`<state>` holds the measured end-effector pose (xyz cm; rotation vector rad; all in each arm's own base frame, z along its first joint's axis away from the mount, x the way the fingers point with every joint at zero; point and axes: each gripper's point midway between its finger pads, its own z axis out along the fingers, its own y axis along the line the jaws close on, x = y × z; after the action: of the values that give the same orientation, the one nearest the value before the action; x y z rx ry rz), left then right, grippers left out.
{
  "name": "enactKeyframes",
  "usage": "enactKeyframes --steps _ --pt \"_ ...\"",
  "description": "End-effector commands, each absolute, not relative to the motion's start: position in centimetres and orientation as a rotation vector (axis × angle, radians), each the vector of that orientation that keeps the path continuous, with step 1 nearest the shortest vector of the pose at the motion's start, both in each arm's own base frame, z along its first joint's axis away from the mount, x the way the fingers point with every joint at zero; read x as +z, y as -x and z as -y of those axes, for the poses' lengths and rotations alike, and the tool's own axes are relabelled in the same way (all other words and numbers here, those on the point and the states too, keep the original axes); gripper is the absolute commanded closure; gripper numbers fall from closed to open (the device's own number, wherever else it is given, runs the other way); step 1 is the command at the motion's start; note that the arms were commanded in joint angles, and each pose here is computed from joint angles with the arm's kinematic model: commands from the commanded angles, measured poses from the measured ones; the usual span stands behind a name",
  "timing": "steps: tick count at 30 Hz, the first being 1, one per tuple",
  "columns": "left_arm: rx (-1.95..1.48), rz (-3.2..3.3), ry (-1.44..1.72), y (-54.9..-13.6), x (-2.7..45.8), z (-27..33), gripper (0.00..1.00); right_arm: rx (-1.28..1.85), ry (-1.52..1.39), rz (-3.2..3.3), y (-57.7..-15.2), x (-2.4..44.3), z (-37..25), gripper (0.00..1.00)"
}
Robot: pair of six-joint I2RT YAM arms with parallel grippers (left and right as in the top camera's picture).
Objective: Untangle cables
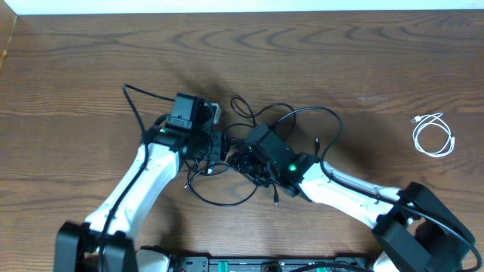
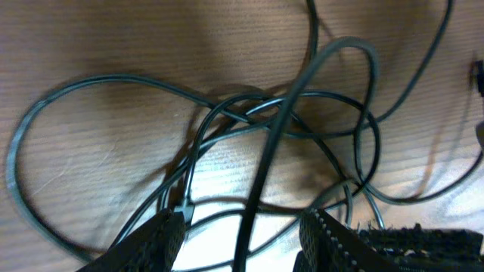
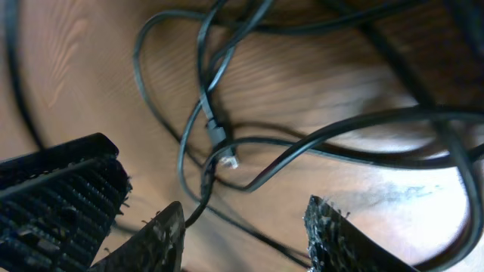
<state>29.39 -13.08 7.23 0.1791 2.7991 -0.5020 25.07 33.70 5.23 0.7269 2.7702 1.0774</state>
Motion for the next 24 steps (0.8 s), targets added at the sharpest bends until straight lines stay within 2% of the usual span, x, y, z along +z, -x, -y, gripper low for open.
enactKeyframes --steps 1,9,15,21,24 --pt "-0.525 -2.840 -0.204 -29.1 5.7 13.5 0.46 0.999 -0.810 -2.755 -25.4 3.8 -33.0 0.54" --pt "-0.519 -2.880 -0.199 -28.9 4.5 13.4 0.40 0.907 -0.862 -2.705 -26.4 2.7 -32.0 0.56" --pt "-0.456 -2.871 -0.191 -29.4 4.3 12.8 0.40 0.852 -0.865 -2.744 -25.9 0.8 -31.9 0.64" --pt "-0.332 -2.867 -0.136 -30.0 4.0 11.4 0.40 0.831 -0.802 -2.766 -25.5 0.3 -32.0 0.78" --pt "-0.328 -2.867 -0.133 -30.1 4.0 11.3 0.40 0.832 -0.770 -2.787 -25.2 0.3 -32.0 0.79"
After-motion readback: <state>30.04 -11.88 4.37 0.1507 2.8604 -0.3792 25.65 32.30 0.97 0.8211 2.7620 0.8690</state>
